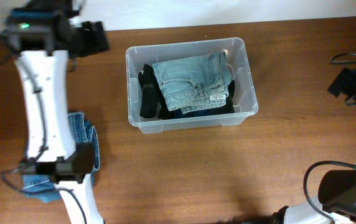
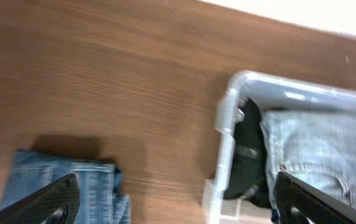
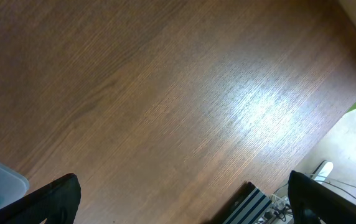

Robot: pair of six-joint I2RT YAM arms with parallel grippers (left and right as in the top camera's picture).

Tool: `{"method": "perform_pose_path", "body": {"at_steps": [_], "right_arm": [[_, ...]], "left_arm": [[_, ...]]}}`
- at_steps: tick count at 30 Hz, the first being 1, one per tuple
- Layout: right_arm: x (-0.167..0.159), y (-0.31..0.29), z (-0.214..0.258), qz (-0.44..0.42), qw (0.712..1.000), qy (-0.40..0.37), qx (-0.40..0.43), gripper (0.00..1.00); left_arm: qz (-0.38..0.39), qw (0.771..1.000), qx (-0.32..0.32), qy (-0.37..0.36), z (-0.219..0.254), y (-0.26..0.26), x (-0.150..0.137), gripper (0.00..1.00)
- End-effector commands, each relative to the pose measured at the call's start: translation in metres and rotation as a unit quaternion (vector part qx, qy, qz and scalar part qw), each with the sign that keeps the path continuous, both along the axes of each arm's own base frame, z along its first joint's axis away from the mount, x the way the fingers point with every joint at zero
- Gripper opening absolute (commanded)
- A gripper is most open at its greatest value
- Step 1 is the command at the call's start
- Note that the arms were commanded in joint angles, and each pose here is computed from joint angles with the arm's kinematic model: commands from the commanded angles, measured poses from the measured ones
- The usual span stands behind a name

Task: Pack container
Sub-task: 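Move the left gripper to the dark blue jeans at lower left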

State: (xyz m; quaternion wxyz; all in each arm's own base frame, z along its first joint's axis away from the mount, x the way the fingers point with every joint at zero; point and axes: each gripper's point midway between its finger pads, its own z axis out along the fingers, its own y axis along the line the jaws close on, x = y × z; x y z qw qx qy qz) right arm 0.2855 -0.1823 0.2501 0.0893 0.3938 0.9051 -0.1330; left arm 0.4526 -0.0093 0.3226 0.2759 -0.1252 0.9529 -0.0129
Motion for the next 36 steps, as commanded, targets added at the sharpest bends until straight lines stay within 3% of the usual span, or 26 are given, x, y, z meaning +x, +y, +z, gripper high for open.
{"method": "perform_pose_path", "body": {"at_steps": [1,3,4,6,8,13,19,22,36], "right_arm": [[0.000,-0.003,-0.001,0.000,1.000,0.006,-0.004,0.98],[0.000,-0.003,-0.001,0.000,1.000,0.006,-0.004,0.98],[0.000,-0.003,-0.001,0.000,1.000,0.006,-0.004,0.98],[0.000,-0.003,-0.001,0.000,1.000,0.006,-0.004,0.98],[0.000,-0.003,-0.001,0.000,1.000,0.006,-0.004,0.98],[0.000,-0.003,-0.001,0.000,1.000,0.006,-0.004,0.99],[0.000,-0.003,-0.001,0.000,1.000,0.006,-0.004,0.98],[0.000,-0.003,-0.001,0.000,1.000,0.006,-0.004,0.98],[0.000,-0.003,-0.001,0.000,1.000,0.006,-0.004,0.98]], "left_arm": [[0.038,0.999,-0.007,-0.024,0.026,0.024,-0.022,0.99],[0.048,0.999,-0.006,-0.015,0.026,0.033,-0.031,0.93],[0.053,0.999,-0.006,-0.009,0.024,0.037,-0.035,0.81],[0.071,0.997,-0.004,0.008,0.018,0.047,-0.044,0.47],[0.101,0.994,-0.007,0.028,0.009,0.058,-0.053,0.01],[0.172,0.979,-0.027,0.103,-0.031,0.082,-0.078,0.01],[0.332,0.922,-0.063,0.189,-0.092,0.112,-0.106,0.01],[0.376,0.900,-0.073,0.210,-0.122,0.125,-0.112,0.01],[0.422,0.853,-0.115,0.285,-0.241,0.139,-0.149,0.01]]}}
